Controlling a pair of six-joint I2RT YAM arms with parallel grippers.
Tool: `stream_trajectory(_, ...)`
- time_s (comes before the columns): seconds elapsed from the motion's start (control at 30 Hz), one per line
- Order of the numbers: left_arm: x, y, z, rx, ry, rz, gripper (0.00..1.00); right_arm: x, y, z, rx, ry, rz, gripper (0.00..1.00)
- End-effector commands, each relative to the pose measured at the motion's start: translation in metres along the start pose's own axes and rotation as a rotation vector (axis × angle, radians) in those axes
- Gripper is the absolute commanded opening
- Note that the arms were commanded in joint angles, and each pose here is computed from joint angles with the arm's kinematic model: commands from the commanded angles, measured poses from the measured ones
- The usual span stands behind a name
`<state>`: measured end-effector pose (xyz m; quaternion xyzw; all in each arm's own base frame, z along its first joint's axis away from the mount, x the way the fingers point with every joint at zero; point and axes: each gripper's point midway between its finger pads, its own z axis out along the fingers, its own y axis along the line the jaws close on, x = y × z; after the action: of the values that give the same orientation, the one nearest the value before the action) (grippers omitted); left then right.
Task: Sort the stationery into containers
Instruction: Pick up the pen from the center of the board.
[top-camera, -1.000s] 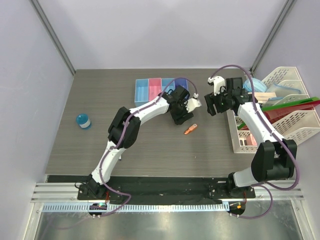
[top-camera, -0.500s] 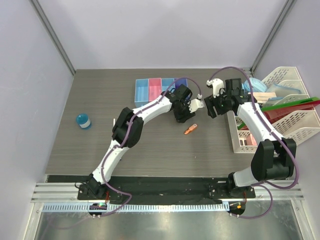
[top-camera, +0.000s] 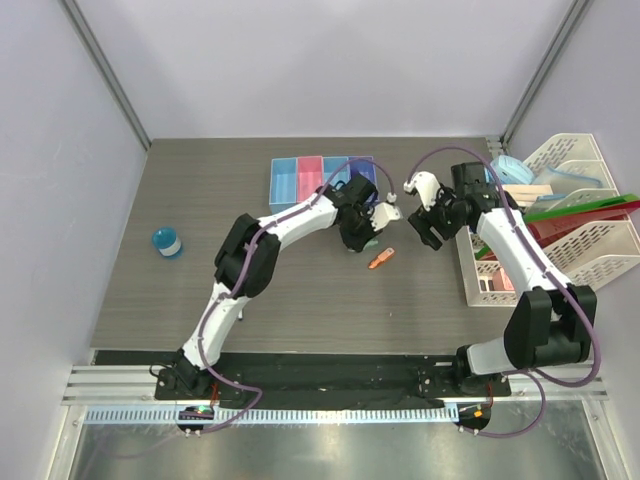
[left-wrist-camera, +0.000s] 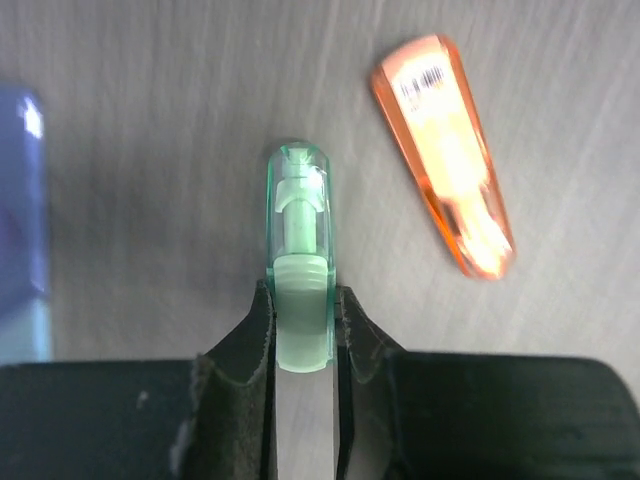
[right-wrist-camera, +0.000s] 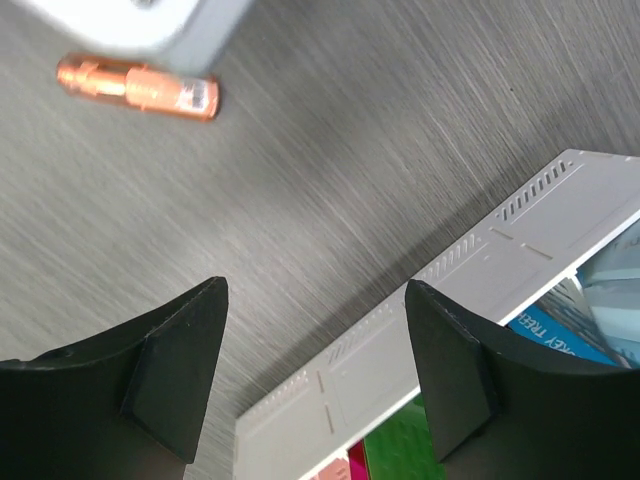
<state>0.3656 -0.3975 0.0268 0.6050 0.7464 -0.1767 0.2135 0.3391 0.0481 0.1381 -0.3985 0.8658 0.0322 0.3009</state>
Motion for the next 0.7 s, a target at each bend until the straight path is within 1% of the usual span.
stream_trajectory(0.0, -0.009, 0.001, -0.050, -0.011, -0.065, -0.155, 0.00, -0.001, 0.013, -0.023, -0.046, -0.036, -0.212, 0.77)
stream_trajectory(0.03, -0.017, 0.010, -0.071, -0.035, -0.111, -0.178, 0.00, 0.001, 0.020, -0.026, -0.073, -0.038, -0.225, 0.77)
stream_trajectory(0.1, -0.023, 0.024, -0.089, -0.079, -0.169, -0.247, 0.00, 0.001, 0.026, -0.028, -0.096, -0.038, -0.270, 0.77)
stream_trajectory(0.13, -0.027, 0.037, -0.110, -0.115, -0.211, -0.274, 0.00, 0.003, 0.030, -0.028, -0.109, -0.031, -0.286, 0.76)
stream_trajectory(0.2, -0.037, 0.053, -0.133, -0.160, -0.287, -0.350, 0.00, 0.003, 0.036, -0.025, -0.120, -0.004, -0.340, 0.77)
stream_trajectory(0.27, -0.045, 0.079, -0.164, -0.226, -0.371, -0.418, 0.00, 0.010, 0.040, -0.019, -0.120, 0.058, -0.384, 0.76)
stream_trajectory(0.3, -0.052, 0.090, -0.176, -0.244, -0.427, -0.475, 0.00, 0.008, 0.049, -0.014, -0.139, 0.075, -0.428, 0.76)
stream_trajectory(0.33, -0.055, 0.105, -0.193, -0.278, -0.471, -0.501, 0.00, 0.009, 0.054, -0.011, -0.148, 0.096, -0.457, 0.75)
stream_trajectory(0.37, -0.057, 0.113, -0.200, -0.290, -0.496, -0.540, 0.00, 0.012, 0.056, -0.005, -0.153, 0.136, -0.489, 0.75)
stream_trajectory(0.43, -0.067, 0.132, -0.217, -0.329, -0.564, -0.595, 0.00, 0.005, 0.068, 0.003, -0.175, 0.155, -0.557, 0.75)
stream_trajectory(0.5, -0.063, 0.146, -0.210, -0.353, -0.560, -0.634, 0.00, 0.001, 0.077, 0.014, -0.201, 0.181, -0.602, 0.75)
stream_trajectory(0.57, -0.070, 0.157, -0.216, -0.382, -0.581, -0.665, 0.00, -0.009, 0.078, 0.020, -0.198, 0.177, -0.637, 0.76)
stream_trajectory(0.6, -0.063, 0.166, -0.203, -0.395, -0.558, -0.692, 0.00, -0.009, 0.078, 0.028, -0.204, 0.199, -0.650, 0.76)
stream_trajectory(0.63, -0.067, 0.172, -0.208, -0.404, -0.573, -0.726, 0.00, -0.019, 0.080, 0.033, -0.196, 0.188, -0.678, 0.76)
stream_trajectory(0.67, -0.065, 0.176, -0.203, -0.404, -0.568, -0.742, 0.00, -0.021, 0.080, 0.038, -0.197, 0.192, -0.698, 0.77)
